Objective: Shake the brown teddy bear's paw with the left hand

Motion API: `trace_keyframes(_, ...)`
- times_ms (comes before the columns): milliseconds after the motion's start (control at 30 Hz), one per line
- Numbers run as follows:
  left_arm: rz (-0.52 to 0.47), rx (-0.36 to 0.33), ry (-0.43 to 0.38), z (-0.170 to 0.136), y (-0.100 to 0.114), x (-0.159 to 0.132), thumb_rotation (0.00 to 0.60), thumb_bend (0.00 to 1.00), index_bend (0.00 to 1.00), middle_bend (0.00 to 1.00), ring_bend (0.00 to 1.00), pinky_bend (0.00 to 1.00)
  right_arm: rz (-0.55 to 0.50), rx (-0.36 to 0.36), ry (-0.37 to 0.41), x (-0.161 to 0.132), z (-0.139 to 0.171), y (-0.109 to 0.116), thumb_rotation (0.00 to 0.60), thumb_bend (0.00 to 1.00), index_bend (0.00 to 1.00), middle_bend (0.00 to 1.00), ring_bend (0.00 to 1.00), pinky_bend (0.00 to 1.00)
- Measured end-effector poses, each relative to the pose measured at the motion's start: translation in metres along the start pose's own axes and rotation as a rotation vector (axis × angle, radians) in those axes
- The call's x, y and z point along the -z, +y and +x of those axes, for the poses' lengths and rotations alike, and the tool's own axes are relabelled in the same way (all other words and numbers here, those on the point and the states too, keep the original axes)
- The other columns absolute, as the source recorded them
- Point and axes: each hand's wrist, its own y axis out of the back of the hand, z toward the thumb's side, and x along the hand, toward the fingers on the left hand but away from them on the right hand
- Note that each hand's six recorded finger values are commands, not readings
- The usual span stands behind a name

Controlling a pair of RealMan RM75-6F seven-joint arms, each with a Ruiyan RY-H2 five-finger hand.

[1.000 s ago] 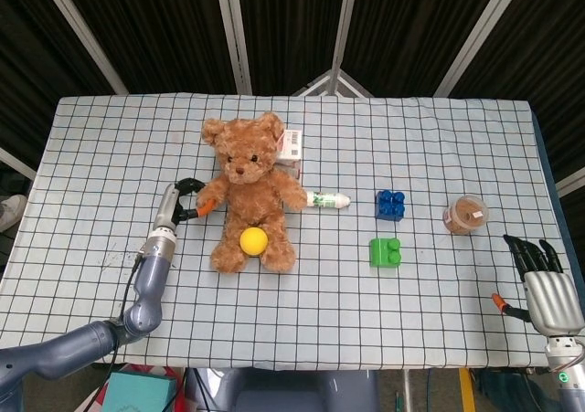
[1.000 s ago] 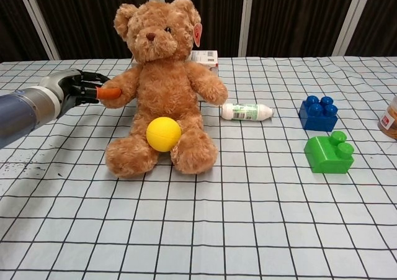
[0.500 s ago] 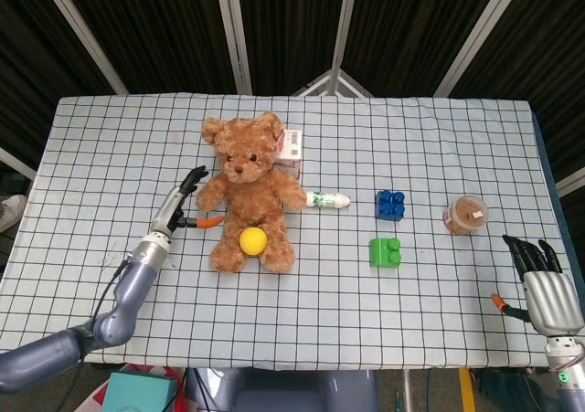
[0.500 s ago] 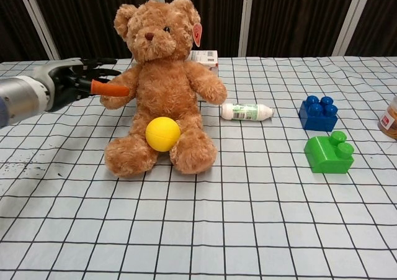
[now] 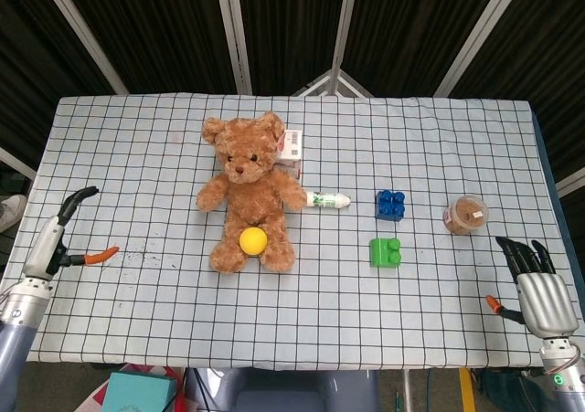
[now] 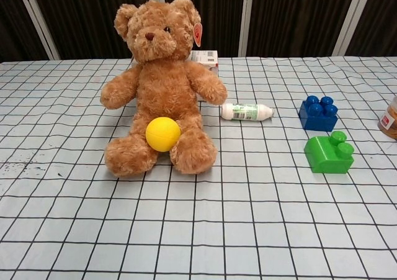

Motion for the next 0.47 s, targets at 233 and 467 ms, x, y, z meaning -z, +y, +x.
trace_keyframes(233, 0.363, -0.11, 0.048, -0.02, 0.024, 0.031, 0.6, 0.22, 0.12, 0.11, 0.0, 0.04, 0.006, -0.002, 0.008, -0.003, 0.0, -0.001, 0.6, 0.21, 0.01, 0.14, 0.13, 0.05)
trace_keyframes(467, 0.477, -0.176, 0.043, -0.031, 0.031, 0.04, 0.6, 0.22, 0.13, 0.11, 0.0, 0.04, 0.009, 0.011, 0.01, -0.004, -0.002, 0.001, 0.6, 0.21, 0.01, 0.14, 0.13, 0.05)
